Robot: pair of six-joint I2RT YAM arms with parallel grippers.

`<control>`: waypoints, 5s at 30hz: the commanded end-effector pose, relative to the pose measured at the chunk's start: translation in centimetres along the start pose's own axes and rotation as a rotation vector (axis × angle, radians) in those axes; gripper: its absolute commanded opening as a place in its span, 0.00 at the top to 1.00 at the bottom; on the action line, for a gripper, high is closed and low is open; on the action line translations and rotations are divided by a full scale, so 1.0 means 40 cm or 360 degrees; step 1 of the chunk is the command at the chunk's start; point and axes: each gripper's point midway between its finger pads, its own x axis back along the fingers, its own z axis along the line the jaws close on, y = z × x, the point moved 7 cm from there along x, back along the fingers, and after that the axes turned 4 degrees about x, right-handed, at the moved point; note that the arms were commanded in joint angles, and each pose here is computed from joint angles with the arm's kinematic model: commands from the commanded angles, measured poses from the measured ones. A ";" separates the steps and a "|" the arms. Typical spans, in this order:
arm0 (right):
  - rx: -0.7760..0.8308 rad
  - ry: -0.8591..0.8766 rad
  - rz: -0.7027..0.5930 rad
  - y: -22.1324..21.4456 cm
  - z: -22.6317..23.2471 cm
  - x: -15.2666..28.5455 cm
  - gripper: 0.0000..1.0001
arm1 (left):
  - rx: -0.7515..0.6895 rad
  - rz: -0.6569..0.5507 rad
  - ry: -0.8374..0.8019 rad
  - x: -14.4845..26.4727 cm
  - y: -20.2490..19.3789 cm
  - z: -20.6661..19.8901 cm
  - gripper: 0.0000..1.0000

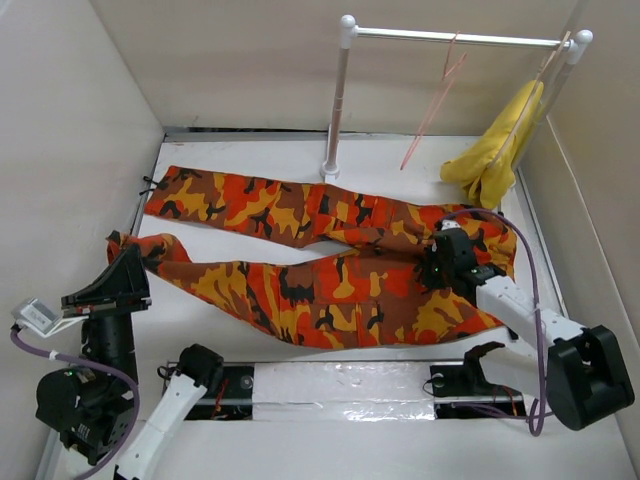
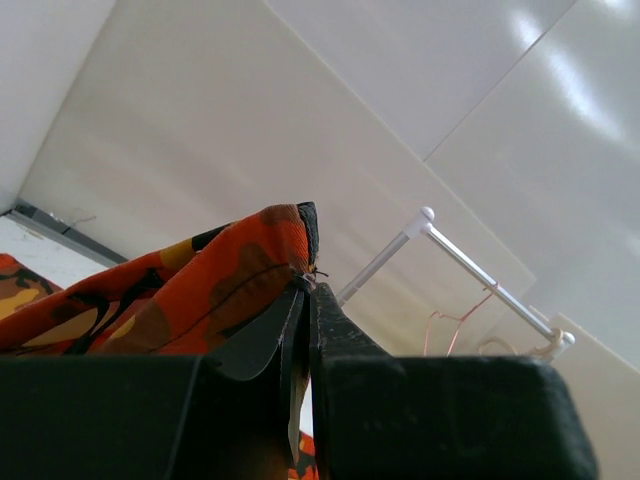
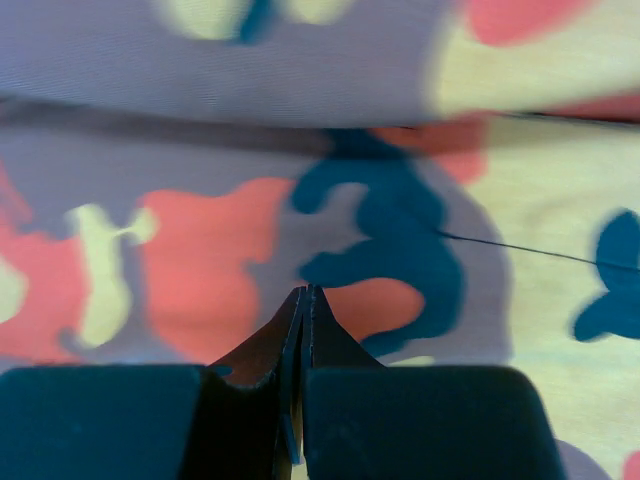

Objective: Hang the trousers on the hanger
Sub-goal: Flatten out the trousers at the center of the board, then fold the trousers at the center of the board.

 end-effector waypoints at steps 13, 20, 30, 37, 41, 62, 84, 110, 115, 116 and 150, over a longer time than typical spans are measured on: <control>-0.0492 -0.0479 -0.0399 0.132 -0.328 0.066 0.97 | 0.0098 -0.0117 -0.0146 0.024 0.047 -0.025 1.00; -0.0484 -0.0277 -0.0140 0.153 -0.322 -0.058 0.95 | 0.0126 -0.0166 -0.0153 0.044 0.064 -0.017 1.00; -0.0435 0.0003 -0.0231 0.311 -0.264 -0.190 0.95 | 0.0118 -0.0155 -0.0152 0.039 0.048 -0.012 1.00; -0.0279 0.0035 -0.0384 0.405 -0.197 -0.146 0.82 | 0.0124 -0.0181 -0.0147 0.045 0.051 -0.005 1.00; -0.0375 -0.0068 -0.0545 0.354 -0.239 -0.002 0.57 | 0.0141 -0.0211 -0.0151 0.054 0.058 0.000 1.00; -0.1087 -0.0445 -0.0428 -0.023 -0.401 0.035 0.00 | 0.0195 -0.0265 -0.0142 0.074 0.079 0.017 1.00; -0.1092 -0.0577 -0.0676 0.046 -0.406 0.107 1.00 | 0.0180 -0.0256 -0.0097 0.064 0.070 0.022 1.00; -0.0717 -0.0712 -0.0960 0.133 -0.249 0.497 1.00 | -0.0018 -0.0132 0.0433 -0.098 0.011 0.012 1.00; -0.0707 -0.0754 -0.0919 0.184 -0.288 0.441 1.00 | -0.0214 0.0023 0.0693 -0.210 -0.135 0.028 1.00; -0.0708 -0.0755 -0.0909 0.204 -0.296 0.429 1.00 | -0.0259 -0.0004 0.0777 -0.226 -0.153 0.040 1.00; -0.0772 -0.0685 -0.0989 0.524 -0.468 0.191 1.00 | -0.0775 -0.0113 0.1997 -0.714 -0.150 0.570 1.00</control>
